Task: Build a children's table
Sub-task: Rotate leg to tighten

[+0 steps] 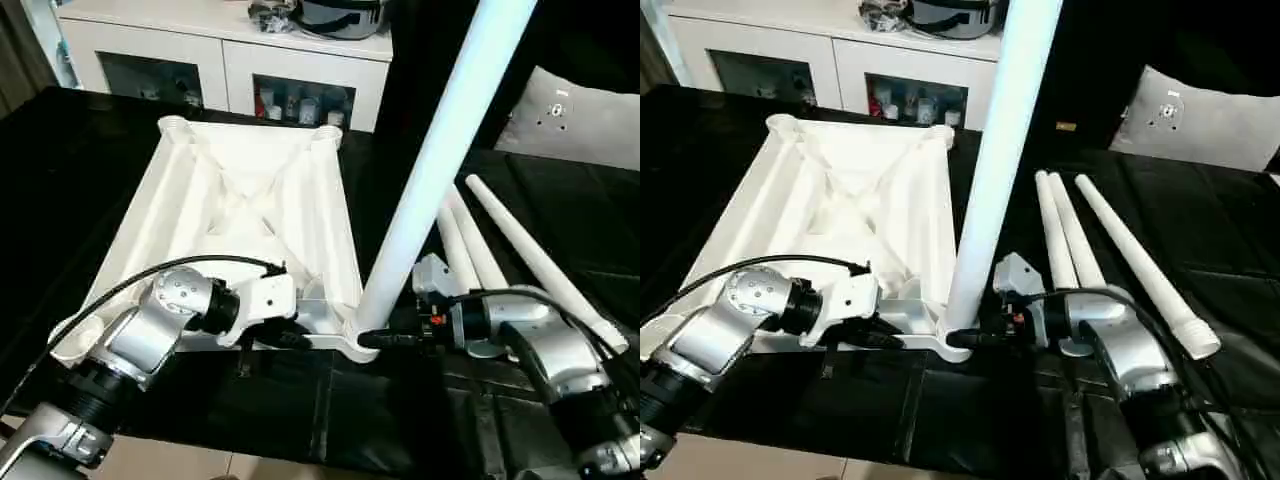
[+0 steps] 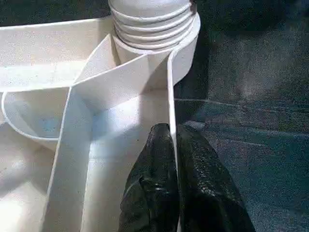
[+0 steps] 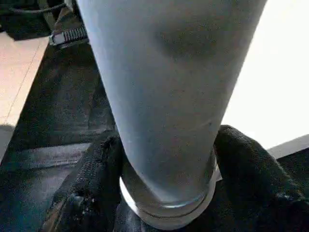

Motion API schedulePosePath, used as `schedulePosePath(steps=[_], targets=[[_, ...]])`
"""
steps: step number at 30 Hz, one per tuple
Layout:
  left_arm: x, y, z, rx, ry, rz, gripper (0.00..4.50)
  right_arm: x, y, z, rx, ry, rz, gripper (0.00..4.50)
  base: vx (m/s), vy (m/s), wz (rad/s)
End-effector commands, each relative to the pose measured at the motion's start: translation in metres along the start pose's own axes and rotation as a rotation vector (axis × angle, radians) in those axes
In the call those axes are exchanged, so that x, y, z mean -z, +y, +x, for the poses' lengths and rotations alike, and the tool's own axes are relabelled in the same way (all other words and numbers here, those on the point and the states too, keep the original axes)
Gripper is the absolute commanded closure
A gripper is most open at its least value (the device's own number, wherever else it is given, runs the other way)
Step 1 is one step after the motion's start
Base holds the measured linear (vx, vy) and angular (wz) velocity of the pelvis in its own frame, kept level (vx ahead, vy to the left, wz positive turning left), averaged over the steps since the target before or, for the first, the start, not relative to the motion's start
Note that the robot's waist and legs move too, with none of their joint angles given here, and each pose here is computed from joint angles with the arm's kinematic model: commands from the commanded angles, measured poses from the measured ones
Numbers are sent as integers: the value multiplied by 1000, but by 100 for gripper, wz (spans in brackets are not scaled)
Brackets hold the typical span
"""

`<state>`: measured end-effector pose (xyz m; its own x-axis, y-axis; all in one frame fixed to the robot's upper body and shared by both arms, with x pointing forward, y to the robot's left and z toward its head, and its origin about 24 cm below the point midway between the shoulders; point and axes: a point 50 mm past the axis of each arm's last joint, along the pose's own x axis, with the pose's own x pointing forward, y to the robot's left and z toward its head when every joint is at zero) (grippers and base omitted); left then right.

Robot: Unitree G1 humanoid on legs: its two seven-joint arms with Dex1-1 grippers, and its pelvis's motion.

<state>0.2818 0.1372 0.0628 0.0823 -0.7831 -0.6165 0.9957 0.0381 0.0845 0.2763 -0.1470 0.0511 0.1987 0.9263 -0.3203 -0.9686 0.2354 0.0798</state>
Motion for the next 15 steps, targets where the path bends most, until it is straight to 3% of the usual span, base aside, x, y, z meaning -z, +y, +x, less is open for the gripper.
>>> schedulePosePath(steps=[1, 6, 13, 15], targets=[[-8, 4, 1, -73, -31, -19, 450, 7, 8, 12, -3, -11, 61, 191, 0, 0, 0], [-17, 5, 10, -201, -85, -149, 450, 9, 13, 34, 135, -75, 177, 191, 0, 0, 0], [-40, 23, 26, -486, -134, -367, 450, -3, 9, 73, 347, -179, 403, 201, 0, 0, 0], [-43, 25, 27, -514, -140, -386, 450, -4, 8, 76, 366, -182, 421, 202, 0, 0, 0]])
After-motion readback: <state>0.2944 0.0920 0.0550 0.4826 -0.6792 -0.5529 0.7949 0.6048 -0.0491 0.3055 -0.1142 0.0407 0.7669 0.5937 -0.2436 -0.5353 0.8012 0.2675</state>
